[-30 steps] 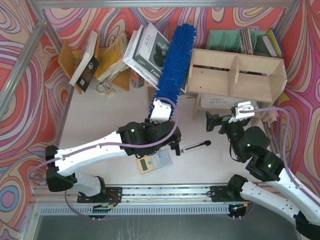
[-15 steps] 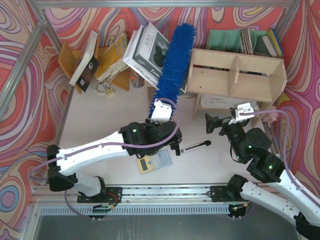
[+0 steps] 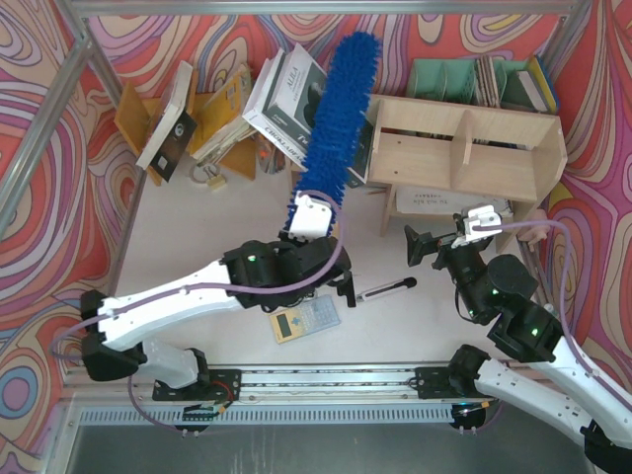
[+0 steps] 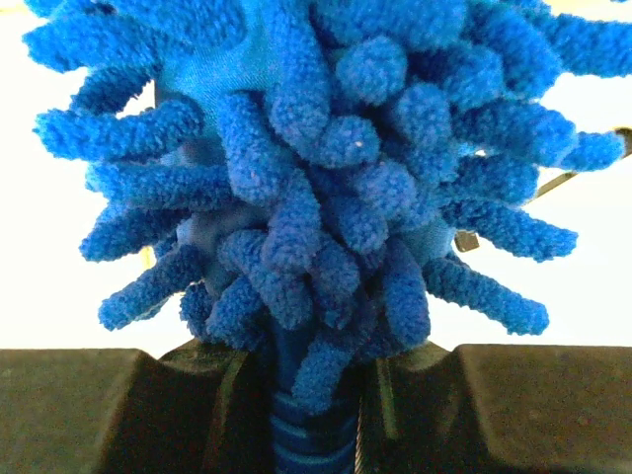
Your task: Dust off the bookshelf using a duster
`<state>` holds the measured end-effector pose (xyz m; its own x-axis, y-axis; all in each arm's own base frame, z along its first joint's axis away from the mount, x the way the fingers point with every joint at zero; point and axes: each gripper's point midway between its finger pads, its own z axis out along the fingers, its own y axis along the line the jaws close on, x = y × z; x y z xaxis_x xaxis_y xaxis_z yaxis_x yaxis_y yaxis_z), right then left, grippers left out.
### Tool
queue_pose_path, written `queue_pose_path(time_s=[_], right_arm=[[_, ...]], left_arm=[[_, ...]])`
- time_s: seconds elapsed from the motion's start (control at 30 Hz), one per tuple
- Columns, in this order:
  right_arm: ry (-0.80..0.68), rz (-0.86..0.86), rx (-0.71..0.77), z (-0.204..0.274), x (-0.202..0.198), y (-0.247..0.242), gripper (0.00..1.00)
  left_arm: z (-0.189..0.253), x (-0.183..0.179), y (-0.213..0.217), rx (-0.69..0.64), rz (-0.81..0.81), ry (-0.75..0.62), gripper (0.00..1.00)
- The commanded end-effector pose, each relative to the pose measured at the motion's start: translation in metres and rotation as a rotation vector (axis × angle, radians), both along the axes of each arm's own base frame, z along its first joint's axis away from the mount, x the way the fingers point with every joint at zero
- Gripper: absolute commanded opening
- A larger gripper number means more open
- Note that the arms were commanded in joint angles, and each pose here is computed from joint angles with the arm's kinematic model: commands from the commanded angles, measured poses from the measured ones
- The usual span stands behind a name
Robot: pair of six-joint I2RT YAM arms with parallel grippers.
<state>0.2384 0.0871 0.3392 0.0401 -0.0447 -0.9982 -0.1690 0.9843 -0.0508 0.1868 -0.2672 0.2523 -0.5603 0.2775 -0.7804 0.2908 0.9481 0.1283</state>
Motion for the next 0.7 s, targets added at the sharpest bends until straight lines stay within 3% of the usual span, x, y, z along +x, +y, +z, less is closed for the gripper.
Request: queue_pose_path(time_s=[0.0,0.2,0.5,0.67], right_arm=[[-0.045,0.008,0.020,0.010,-0.002,-0.001,0.99],[-0.039,0.009,0.015,0.009,-0.001,0.000,0.99],[-0.044,0.007,0.019,0.010,-0.002,-0.001,0.99],[-0.041,0.008,0.018,0.009,-0.002,-0.001,0.99]], left_arm=[[0.037,0.012,0.029,-0.070,0.082,-0.139,0.00],[0.025,0.008,0.014,-0.139,0.050,-0.090,0.00],[-0.027,-0.007,-0.042,-0.111,-0.056,0.106,0.00],[-0.033,-0.007,-0.045,-0.088,-0.055,0.114,0.00]])
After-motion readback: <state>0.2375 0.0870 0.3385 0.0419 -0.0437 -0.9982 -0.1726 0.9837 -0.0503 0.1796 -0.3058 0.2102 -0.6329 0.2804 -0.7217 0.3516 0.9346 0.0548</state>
